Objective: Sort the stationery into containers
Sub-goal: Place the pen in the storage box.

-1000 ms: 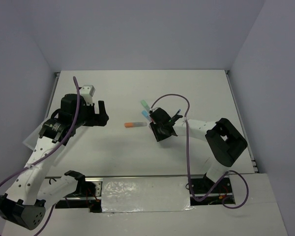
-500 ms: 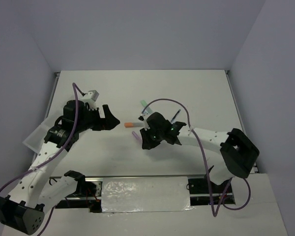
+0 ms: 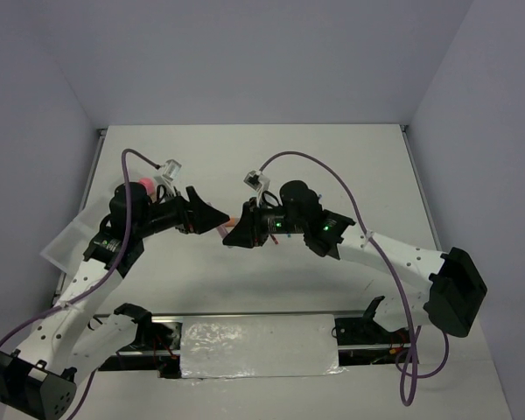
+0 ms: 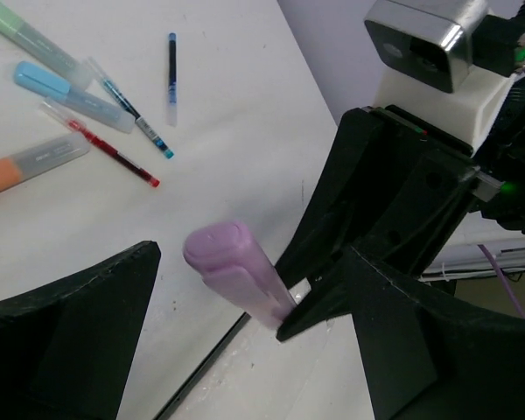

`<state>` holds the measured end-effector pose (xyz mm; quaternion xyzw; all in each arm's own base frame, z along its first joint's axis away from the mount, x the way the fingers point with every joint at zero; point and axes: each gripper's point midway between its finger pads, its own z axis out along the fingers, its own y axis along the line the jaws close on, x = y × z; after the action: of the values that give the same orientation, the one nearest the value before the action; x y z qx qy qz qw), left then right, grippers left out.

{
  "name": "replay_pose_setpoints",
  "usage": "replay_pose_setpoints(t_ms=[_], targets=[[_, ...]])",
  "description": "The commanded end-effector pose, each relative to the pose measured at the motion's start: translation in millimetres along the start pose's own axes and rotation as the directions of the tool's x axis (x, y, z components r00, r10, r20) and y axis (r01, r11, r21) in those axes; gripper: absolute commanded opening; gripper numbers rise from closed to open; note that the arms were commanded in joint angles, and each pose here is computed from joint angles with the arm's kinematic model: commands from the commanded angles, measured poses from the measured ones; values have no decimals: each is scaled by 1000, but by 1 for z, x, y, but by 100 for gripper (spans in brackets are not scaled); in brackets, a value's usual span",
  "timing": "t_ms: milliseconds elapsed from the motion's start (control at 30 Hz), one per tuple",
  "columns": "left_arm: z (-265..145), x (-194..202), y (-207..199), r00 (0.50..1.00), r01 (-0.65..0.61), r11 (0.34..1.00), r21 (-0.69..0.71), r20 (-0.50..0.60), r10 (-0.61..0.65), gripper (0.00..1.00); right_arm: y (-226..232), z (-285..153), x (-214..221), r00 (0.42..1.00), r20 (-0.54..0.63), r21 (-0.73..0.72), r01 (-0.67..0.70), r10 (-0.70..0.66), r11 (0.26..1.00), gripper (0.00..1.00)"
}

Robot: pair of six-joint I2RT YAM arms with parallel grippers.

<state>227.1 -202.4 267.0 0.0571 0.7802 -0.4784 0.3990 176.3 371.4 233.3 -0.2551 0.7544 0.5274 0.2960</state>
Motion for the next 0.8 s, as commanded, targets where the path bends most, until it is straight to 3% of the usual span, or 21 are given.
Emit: replay_pose_setpoints(t_ms=[0,100,133,200,233,267,333,367,400,433,467,500,633,733,767], targets=[[1,-7,-16,999,-25,997,80,25,23,98,60,-10,-35,994,96,-205,68,-49,976,12],[2,-9,-17,999,-24,996,85,36,21,80,67,-9,-34,995,89,-249,70,-50,966,14],[2,-11,-17,999,-28,996,82,43,24,53,65,-7,-33,995,86,-250,65,-45,966,16],[1,-15,-18,998,-36,997,71,54,32,25,63,-4,-35,995,88,-238,60,-40,970,24],[0,-17,-17,997,-45,997,55,60,42,0,61,-4,-36,995,89,-235,60,-40,970,28],[-2,-23,-11,997,-34,999,0,74,34,0,61,-2,-37,995,93,-241,64,-43,968,40],[-5,-28,-1,995,-41,996,-76,89,48,0,61,-2,-38,994,99,-241,60,-37,969,54],[-11,-35,12,993,-16,983,-184,109,37,0,58,-3,-39,994,103,-231,64,-41,971,63],[-15,-38,26,992,-2,962,-274,119,36,0,45,-2,-38,994,100,-168,51,-34,985,83],[-23,-43,43,989,13,924,-383,140,44,0,33,-3,-39,993,111,-104,42,-30,994,84],[-47,-71,66,966,65,822,-566,242,90,0,20,-10,-43,990,135,-28,33,-29,999,85],[-64,-57,96,979,105,702,-704,199,52,0,-13,-15,-39,989,147,139,-9,-11,990,98],[-139,-84,162,952,241,288,-927,283,114,0,-63,-44,-27,985,175,388,-75,7,919,100],[-163,-84,216,946,314,144,-939,322,36,0,-62,-53,-21,988,156,394,-46,-18,918,100],[-165,-84,225,942,330,140,-934,335,12,0,-60,-56,-21,988,154,391,-37,-25,920,100]])
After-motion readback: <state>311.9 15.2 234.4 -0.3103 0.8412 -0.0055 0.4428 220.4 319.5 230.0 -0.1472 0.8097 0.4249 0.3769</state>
